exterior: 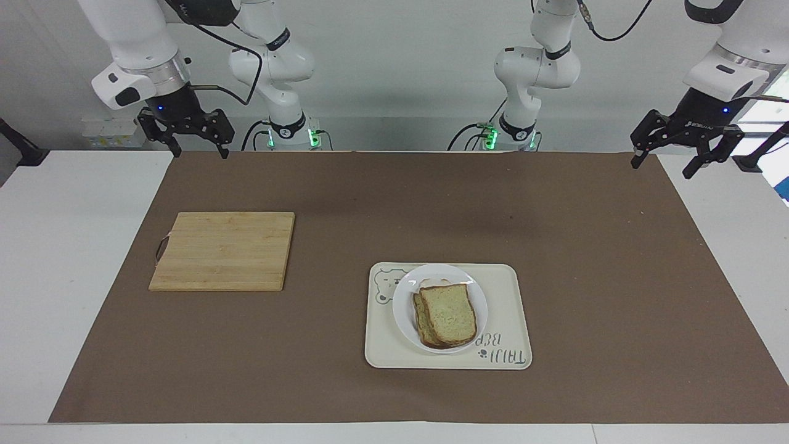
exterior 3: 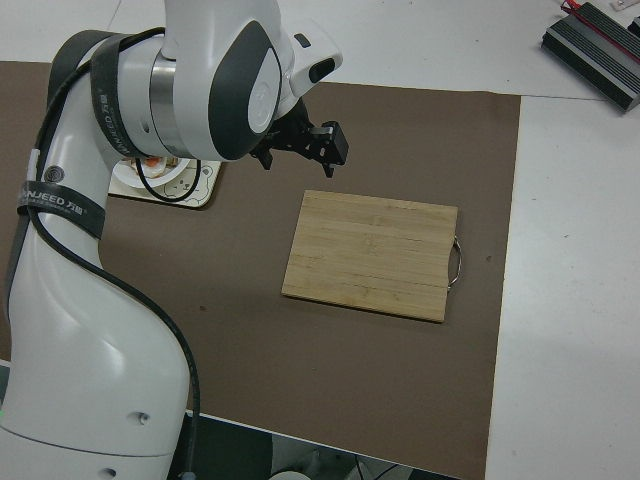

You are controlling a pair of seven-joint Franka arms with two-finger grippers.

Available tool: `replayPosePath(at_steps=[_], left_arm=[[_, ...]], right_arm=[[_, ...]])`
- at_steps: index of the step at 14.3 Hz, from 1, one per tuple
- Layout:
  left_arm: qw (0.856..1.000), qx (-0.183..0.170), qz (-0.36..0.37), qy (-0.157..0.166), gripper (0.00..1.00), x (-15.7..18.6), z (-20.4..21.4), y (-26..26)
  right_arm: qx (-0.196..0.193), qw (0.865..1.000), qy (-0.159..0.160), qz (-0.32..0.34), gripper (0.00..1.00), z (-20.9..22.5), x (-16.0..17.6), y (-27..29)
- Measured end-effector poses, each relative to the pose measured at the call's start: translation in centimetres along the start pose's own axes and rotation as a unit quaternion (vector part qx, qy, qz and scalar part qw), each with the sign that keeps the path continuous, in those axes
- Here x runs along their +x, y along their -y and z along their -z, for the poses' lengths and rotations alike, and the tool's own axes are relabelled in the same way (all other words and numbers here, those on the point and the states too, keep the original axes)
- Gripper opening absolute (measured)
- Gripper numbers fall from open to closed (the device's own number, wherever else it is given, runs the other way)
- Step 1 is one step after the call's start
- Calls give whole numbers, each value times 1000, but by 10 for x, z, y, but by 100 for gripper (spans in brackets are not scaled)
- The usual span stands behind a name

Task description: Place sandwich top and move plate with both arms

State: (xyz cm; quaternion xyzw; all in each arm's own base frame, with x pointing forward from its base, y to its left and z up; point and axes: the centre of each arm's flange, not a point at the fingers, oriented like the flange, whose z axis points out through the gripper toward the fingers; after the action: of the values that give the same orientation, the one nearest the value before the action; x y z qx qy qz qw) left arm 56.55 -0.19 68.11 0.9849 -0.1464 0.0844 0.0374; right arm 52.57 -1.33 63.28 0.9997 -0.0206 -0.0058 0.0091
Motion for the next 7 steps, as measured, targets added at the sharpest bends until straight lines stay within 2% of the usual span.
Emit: replayPosePath(at_steps=[3, 7], left_arm=[[1000, 8, 20, -3, 100, -3, 7, -1], [997, 25, 77, 6, 100, -15, 11, 25]], right_arm=[[0, 1000, 12, 0, 100, 6, -4, 0], [0, 1000, 7, -1, 100, 10, -4, -1]])
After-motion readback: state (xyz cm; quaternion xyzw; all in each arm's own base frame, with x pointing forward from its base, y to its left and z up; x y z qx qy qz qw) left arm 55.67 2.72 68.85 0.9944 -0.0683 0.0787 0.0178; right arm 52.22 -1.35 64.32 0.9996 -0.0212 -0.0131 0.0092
